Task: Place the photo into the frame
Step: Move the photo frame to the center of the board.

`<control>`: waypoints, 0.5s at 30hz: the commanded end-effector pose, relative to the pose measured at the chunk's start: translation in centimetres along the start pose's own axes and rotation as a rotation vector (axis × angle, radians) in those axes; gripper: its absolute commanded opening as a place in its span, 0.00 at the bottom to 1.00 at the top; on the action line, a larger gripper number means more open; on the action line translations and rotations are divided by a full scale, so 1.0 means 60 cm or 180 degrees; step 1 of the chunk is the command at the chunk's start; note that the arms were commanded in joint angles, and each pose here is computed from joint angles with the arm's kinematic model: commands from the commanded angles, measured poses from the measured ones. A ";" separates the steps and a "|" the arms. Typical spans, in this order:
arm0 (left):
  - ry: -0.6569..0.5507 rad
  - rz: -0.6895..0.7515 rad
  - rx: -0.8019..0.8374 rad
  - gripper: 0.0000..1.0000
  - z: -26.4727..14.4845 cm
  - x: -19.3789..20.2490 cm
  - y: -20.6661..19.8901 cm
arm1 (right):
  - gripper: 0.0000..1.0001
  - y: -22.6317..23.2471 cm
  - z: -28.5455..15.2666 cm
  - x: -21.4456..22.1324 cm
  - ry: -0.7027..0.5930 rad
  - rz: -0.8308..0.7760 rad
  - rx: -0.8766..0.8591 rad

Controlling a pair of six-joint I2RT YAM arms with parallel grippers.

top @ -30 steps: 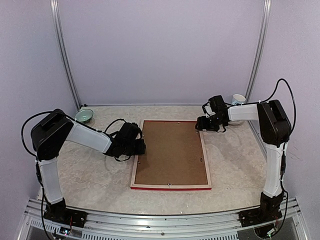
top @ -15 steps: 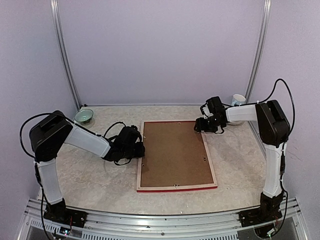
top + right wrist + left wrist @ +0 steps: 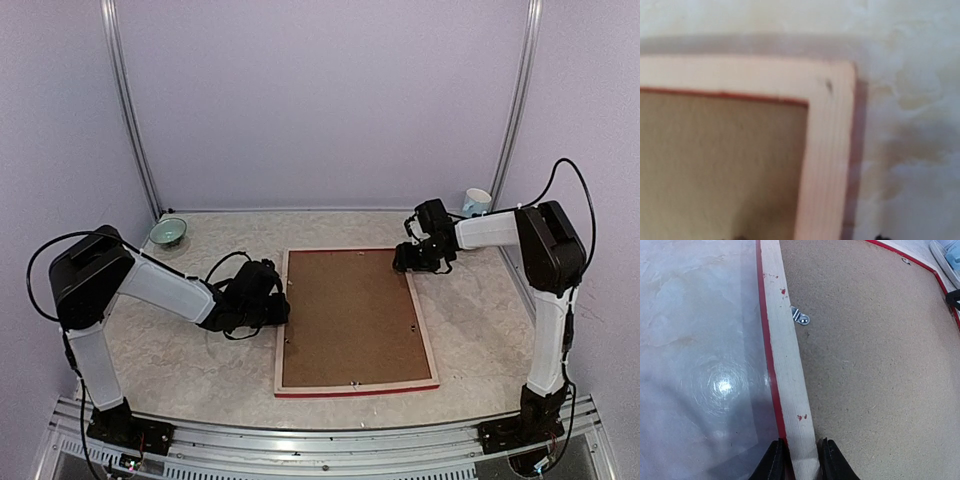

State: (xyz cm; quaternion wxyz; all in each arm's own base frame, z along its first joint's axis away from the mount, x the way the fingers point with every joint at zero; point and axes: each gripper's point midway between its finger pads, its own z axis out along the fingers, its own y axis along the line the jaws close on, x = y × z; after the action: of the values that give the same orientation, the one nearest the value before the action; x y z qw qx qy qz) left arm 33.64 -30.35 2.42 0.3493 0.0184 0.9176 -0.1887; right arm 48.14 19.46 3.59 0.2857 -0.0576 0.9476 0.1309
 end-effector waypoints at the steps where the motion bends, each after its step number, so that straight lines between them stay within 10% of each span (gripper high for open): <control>1: 0.0241 0.0086 0.0126 0.25 -0.021 0.039 -0.021 | 0.63 0.008 -0.032 -0.011 -0.0100 0.0030 -0.0012; 15: 0.0305 -0.0001 0.0123 0.34 -0.017 0.057 -0.023 | 0.63 0.007 -0.071 0.007 -0.0027 0.0102 -0.0014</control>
State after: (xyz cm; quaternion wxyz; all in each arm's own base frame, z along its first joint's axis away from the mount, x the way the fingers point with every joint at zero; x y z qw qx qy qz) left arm 31.79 -31.29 2.33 0.3325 0.0230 0.9214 -0.2000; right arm 46.43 18.73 5.68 0.2895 -0.0458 0.9467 0.1337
